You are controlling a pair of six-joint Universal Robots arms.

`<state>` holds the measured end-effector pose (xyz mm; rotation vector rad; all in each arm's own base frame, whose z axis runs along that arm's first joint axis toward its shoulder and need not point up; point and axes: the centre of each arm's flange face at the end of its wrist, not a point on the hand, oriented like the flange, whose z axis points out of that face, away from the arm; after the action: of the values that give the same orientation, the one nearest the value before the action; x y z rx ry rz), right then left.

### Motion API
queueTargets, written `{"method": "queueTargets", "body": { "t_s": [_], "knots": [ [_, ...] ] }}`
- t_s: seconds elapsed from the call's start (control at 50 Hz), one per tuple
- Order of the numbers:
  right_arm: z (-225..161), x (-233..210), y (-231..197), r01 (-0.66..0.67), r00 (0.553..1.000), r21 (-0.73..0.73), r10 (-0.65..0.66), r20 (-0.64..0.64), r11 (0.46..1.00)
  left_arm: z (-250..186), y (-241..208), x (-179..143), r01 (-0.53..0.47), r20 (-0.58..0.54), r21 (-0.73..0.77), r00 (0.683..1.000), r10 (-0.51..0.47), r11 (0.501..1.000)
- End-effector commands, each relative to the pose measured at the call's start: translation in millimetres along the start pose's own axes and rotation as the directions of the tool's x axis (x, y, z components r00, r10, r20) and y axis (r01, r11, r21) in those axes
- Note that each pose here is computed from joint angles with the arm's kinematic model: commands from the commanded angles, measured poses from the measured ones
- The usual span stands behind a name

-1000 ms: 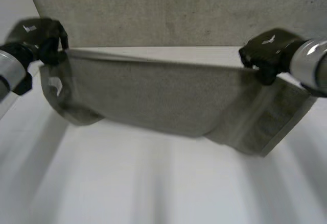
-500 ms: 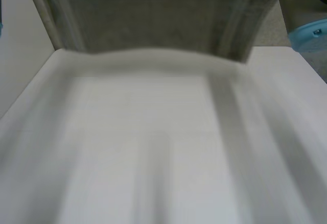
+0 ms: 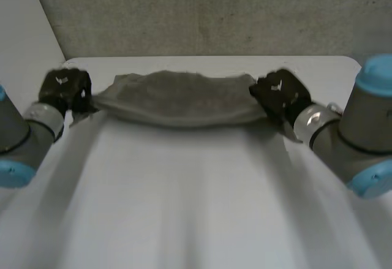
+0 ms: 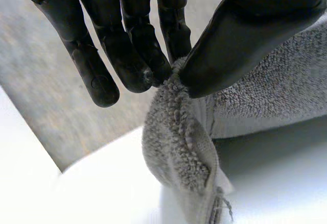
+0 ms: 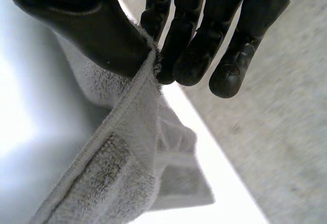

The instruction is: Fold the towel.

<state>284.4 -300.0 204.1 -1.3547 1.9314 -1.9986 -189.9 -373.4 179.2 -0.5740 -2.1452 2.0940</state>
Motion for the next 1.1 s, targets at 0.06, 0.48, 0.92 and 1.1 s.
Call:
{"method": "queueTargets", "body": {
  "t_s": [0.06, 0.48, 0.92, 1.1],
  "knots": [
    [-8.0, -1.1, 26.6, -0.025, 0.999, -0.069, 0.024, -0.023, 0.997, -21.3, 10.8, 13.7, -0.075, -0.079, -0.038, 0.994, 0.072, 0.996],
    [-39.3, -15.5, 56.7, -0.093, 0.996, -0.310, 0.086, -0.038, 0.946, -40.6, -19.3, 5.6, -0.075, -0.043, 0.020, 0.996, 0.076, 0.997],
    [-44.6, 8.1, 57.3, -0.208, 0.974, -0.313, 0.167, -0.154, 0.927, -38.5, -10.3, -1.1, -0.066, -0.027, -0.009, 0.997, 0.066, 0.998],
    [-44.9, 13.3, 53.2, -0.219, 0.971, -0.311, 0.176, -0.160, 0.925, -44.7, -20.3, -1.9, -0.011, -0.027, -0.010, 1.000, 0.011, 1.000]
  ]
}}
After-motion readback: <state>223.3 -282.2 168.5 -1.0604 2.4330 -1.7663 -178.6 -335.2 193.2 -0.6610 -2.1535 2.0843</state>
